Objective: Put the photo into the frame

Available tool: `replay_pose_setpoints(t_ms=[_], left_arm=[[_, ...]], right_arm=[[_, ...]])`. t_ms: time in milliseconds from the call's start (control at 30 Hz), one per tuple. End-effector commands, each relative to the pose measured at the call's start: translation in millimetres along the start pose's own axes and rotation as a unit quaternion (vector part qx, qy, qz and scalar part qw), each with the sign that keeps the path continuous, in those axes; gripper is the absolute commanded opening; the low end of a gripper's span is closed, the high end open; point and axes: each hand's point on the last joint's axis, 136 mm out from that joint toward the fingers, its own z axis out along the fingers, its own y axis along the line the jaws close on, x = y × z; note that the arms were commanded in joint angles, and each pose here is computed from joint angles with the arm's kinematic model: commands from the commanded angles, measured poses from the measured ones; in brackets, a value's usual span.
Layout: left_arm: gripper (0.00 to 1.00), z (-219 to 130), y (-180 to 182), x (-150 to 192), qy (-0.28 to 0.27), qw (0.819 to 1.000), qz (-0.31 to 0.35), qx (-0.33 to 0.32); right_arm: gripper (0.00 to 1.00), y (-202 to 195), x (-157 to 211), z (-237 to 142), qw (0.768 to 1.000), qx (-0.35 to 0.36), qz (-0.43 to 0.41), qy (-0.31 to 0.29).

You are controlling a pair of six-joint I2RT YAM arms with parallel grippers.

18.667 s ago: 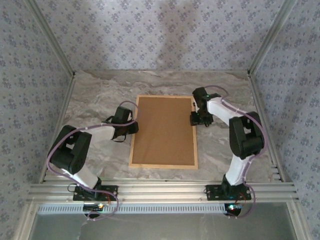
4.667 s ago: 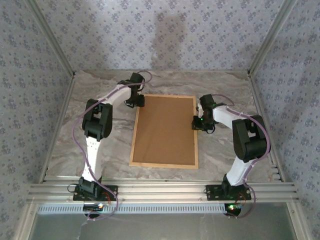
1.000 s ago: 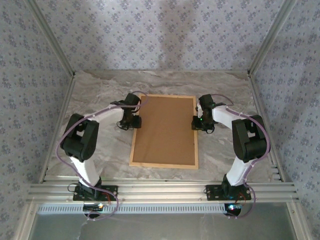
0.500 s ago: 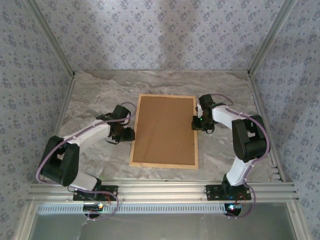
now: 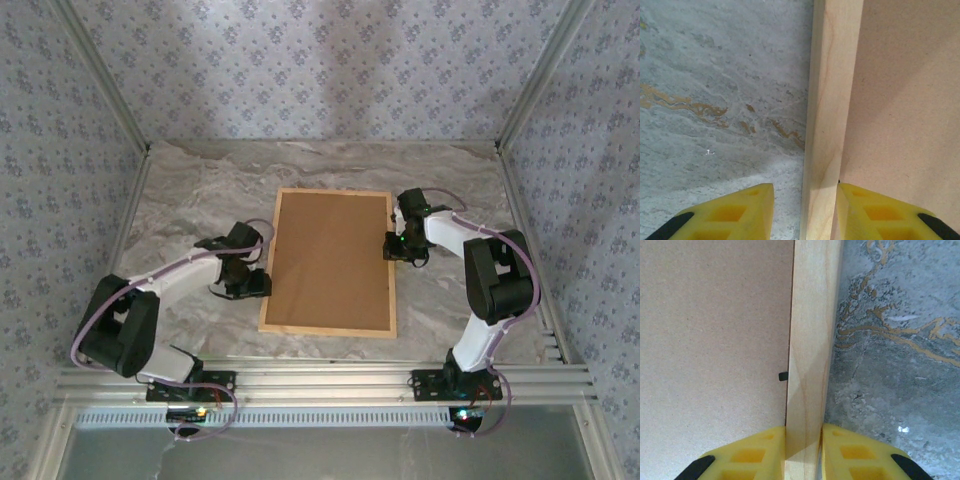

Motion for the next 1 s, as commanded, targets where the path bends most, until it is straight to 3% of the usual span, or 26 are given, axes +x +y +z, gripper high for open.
replay_pose_setpoints(t_ms=[0,500,967], left_arm=[[0.38,7,4,3,0.010,1.000,0.004,-0.012],[0.40,32,3,17,0.038,0.999,0.019,-0.024],[0.51,49,-4,27,0.049,0.994,0.075,-0.067]], right_arm=[[0.24,-6,7,7,1.000,0.018,-0.012,0.015],[0.24,-7,7,9,1.000,0.020,-0.012,0.017],[0.24,-4,9,14,0.999,0.019,-0.014,0.024]])
